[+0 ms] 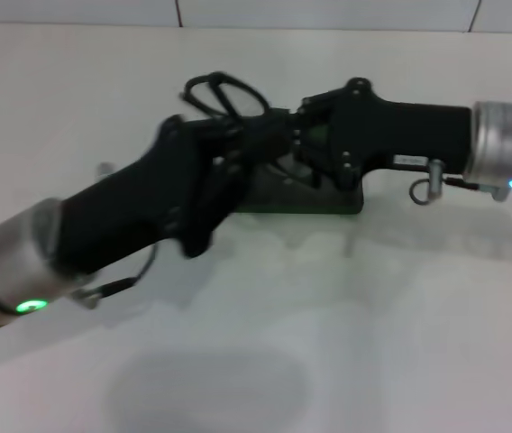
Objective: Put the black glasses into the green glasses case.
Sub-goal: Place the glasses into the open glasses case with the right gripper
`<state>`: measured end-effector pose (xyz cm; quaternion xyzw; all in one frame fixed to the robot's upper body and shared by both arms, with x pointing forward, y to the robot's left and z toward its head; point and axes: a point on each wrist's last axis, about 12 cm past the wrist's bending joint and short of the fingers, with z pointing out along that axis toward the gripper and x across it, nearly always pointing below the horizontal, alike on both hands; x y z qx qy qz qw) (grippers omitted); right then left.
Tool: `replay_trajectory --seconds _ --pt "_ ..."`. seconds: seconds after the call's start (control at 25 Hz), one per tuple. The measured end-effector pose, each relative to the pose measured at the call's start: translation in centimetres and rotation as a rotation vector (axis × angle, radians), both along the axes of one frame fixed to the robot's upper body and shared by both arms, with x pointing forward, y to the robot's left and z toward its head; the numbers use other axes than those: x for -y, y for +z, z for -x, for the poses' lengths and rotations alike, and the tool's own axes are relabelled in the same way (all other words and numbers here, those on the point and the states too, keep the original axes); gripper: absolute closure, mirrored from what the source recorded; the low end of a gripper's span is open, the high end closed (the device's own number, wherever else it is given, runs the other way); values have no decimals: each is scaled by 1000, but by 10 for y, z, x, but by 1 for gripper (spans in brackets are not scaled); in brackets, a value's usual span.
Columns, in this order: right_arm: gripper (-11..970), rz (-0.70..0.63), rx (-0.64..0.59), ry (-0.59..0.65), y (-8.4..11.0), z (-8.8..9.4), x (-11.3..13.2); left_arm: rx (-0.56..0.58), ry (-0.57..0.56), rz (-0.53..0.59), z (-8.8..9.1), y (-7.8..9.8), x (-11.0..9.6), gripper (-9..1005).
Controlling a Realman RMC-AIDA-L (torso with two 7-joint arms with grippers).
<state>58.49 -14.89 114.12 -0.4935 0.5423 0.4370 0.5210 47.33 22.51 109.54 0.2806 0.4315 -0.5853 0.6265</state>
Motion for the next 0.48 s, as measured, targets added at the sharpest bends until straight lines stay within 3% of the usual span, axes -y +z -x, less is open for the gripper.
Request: replay_trajectory --seconds 0.2,0.48 --pt "881 273 67 28 22 -14 -20 21 11 -11 15 0 -32 960" --pt "880 634 198 -30 40 -17 -32 -13 80 -7 24 -8 -44 960"
